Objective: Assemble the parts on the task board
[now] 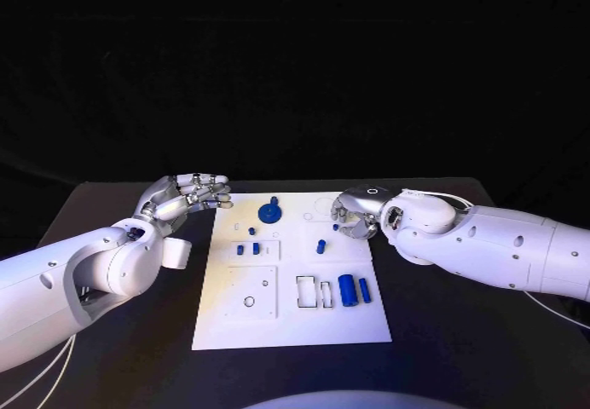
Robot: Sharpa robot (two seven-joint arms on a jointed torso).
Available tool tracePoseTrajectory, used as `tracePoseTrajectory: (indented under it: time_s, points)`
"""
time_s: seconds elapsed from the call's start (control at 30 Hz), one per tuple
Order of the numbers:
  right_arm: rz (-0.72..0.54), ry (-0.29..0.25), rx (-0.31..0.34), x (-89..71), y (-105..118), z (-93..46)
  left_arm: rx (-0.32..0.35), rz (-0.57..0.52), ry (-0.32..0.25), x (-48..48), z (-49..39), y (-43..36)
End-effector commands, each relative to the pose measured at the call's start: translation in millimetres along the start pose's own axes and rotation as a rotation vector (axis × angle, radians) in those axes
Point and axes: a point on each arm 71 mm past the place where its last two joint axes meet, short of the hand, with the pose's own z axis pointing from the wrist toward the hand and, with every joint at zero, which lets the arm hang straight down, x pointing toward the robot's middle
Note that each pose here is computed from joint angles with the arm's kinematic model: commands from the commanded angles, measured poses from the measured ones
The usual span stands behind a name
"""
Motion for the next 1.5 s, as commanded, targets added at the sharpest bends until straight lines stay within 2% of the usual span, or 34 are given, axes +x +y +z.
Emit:
tracePoseTrajectory:
  time_s: [0.03,0.5,1.23,1.5]
  points:
    - [-0.040,-0.001,-0.001,1.9,3.0,1.9,0.035,-0.043,0.014,2.6,-0.8,-2.6]
    - [-0.031,0.009,-0.004,10.5,9.5,3.7,0.031,-0.037,-0.001,1.6,-1.3,-2.4]
    - [-0.123,0.094,0.036,26.0,9.3,6.6,-0.001,-0.038,0.006,3.2,-1.9,-0.5]
    - [-0.126,0.058,0.027,24.9,12.1,5.5,-0.010,-0.039,0.013,4.1,-1.8,0.1]
